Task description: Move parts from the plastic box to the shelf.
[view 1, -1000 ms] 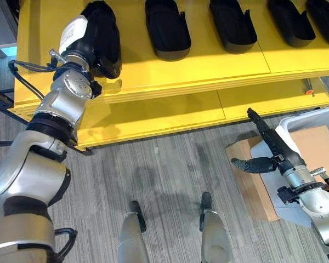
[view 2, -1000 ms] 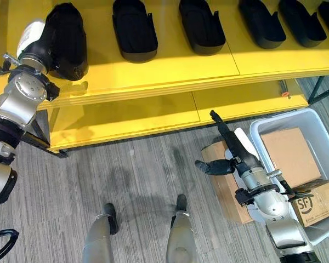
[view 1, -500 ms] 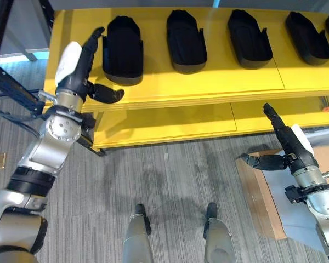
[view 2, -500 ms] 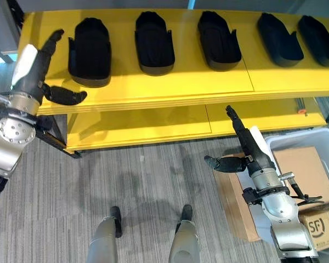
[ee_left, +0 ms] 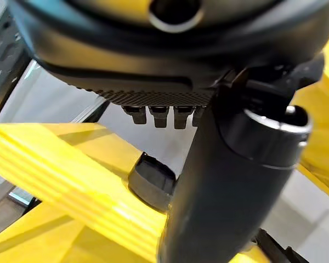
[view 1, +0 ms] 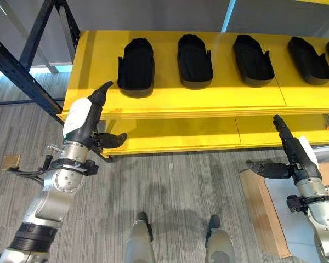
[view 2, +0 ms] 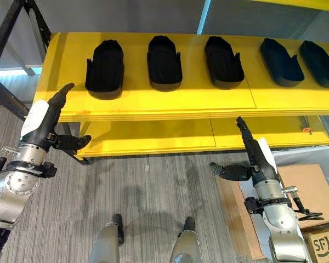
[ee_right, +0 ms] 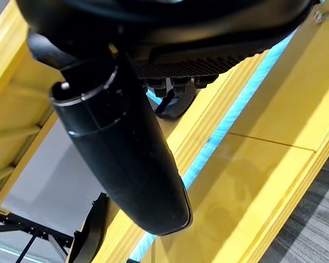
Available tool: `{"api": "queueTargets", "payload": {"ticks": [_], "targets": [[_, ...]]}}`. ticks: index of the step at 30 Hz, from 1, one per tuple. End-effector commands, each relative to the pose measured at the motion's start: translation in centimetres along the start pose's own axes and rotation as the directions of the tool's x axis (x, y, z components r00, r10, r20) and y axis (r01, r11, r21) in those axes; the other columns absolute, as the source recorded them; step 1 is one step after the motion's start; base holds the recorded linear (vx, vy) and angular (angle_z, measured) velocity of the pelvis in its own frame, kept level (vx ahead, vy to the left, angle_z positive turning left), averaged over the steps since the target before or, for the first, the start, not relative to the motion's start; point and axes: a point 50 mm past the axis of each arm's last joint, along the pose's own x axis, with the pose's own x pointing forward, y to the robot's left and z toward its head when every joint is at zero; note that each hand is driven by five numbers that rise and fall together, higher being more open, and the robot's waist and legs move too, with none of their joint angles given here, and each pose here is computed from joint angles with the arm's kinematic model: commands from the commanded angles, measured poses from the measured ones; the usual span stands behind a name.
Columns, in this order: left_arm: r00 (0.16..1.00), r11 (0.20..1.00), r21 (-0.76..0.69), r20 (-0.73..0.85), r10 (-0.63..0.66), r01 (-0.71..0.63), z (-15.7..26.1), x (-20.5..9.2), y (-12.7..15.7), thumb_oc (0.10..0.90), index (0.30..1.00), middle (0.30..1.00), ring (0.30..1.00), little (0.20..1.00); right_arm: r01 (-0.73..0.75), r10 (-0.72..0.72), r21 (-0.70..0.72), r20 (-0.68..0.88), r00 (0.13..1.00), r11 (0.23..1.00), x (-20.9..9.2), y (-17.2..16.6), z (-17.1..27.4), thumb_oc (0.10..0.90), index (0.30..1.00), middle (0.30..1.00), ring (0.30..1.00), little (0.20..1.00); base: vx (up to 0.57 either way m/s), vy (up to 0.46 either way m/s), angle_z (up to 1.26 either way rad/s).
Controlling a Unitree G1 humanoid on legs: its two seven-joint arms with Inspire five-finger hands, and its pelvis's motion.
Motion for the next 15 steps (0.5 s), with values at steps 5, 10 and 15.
{"api": "queueTargets", "payload": {"ticks": [5, 10, 15], "targets": [[0.977, 0.996, 0.061, 0.209, 0.052, -0.066, 3.7, 1.5, 0.2, 0.900, 1.000, 1.000, 1.000, 1.000, 0.150, -0.137, -0.070, 0.167, 0.976, 0.986, 0.5, -2.9, 2.7, 0.900, 1.000, 1.000, 1.000, 1.000, -0.01, -0.003, -0.02], [0.980, 0.998, 0.056, 0.198, 0.009, -0.020, 3.9, 2.8, -1.6, 0.900, 1.000, 1.000, 1.000, 1.000, 0.152, -0.139, -0.063, 0.173, 0.975, 0.986, 0.7, -2.7, 2.7, 0.900, 1.000, 1.000, 1.000, 1.000, -0.01, 0.001, -0.06], [0.982, 0.999, 0.046, 0.190, -0.022, 0.013, 4.4, 4.4, -3.1, 0.900, 1.000, 1.000, 1.000, 1.000, 0.136, -0.122, -0.063, 0.190, 0.974, 0.989, 1.0, -2.4, 3.1, 0.900, 1.000, 1.000, 1.000, 1.000, 0.00, -0.003, -0.05]]}}
